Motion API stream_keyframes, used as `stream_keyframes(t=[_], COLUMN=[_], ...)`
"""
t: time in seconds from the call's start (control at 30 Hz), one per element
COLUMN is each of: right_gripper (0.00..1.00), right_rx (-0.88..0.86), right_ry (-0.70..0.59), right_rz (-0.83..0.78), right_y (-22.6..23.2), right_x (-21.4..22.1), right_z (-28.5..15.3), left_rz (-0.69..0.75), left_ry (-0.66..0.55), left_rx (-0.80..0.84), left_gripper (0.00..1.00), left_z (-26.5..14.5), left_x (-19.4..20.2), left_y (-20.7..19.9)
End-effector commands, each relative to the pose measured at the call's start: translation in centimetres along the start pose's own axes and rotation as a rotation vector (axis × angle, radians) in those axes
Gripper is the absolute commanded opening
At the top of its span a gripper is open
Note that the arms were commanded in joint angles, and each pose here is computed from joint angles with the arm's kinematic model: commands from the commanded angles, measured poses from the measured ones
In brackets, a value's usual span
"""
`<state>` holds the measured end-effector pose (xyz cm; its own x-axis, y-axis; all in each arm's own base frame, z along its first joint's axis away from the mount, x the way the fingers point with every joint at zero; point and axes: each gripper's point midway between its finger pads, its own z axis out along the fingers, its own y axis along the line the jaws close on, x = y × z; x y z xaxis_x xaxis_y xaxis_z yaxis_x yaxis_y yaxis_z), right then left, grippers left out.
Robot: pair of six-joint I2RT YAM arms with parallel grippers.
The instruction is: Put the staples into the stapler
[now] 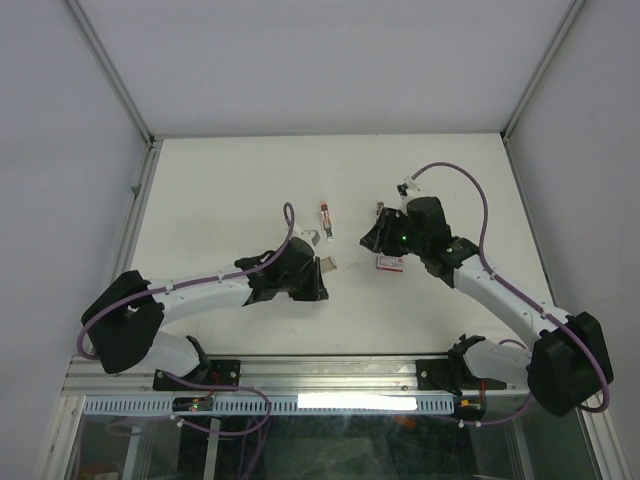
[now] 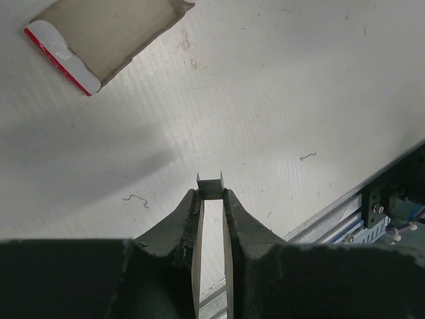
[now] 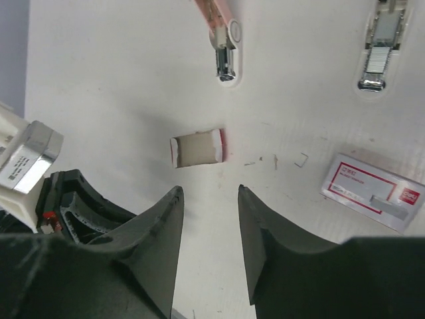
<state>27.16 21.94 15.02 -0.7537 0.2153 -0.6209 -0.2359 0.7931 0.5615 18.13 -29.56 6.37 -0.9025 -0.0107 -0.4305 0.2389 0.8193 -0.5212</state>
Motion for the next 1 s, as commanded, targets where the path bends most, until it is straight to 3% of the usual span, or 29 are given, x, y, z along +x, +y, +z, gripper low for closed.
stream_keyframes(t=[0.0, 0.4, 0.77, 0.97], right_gripper=[0.42, 0.43, 0.44, 0.52], right_rx=[0.081, 0.162, 0.182, 0.179], right_ry=[-0.047, -0.036, -0.009, -0.008], right_rz=[-0.05, -0.094, -0.123, -0.115], right_y=[-1.2, -2.9, -3.4, -3.1], right_x=[-1.1, -0.6, -0.2, -0.4], right_z=[-0.4, -0.6, -0.5, -0.3], left_rz=[-0.024, 0.049, 0.089, 0.102], left_ry=[-0.078, 0.024, 0.072, -0.012], left_rx=[-0.053, -0.194, -0.245, -0.202], left_gripper=[0.11, 0.16, 0.43, 0.62], left_z=[0.3, 3.8, 5.0, 3.2], left_x=[-2.2, -1.2, -0.1, -2.2], left_y=[-1.3, -0.9, -1.2, -2.8])
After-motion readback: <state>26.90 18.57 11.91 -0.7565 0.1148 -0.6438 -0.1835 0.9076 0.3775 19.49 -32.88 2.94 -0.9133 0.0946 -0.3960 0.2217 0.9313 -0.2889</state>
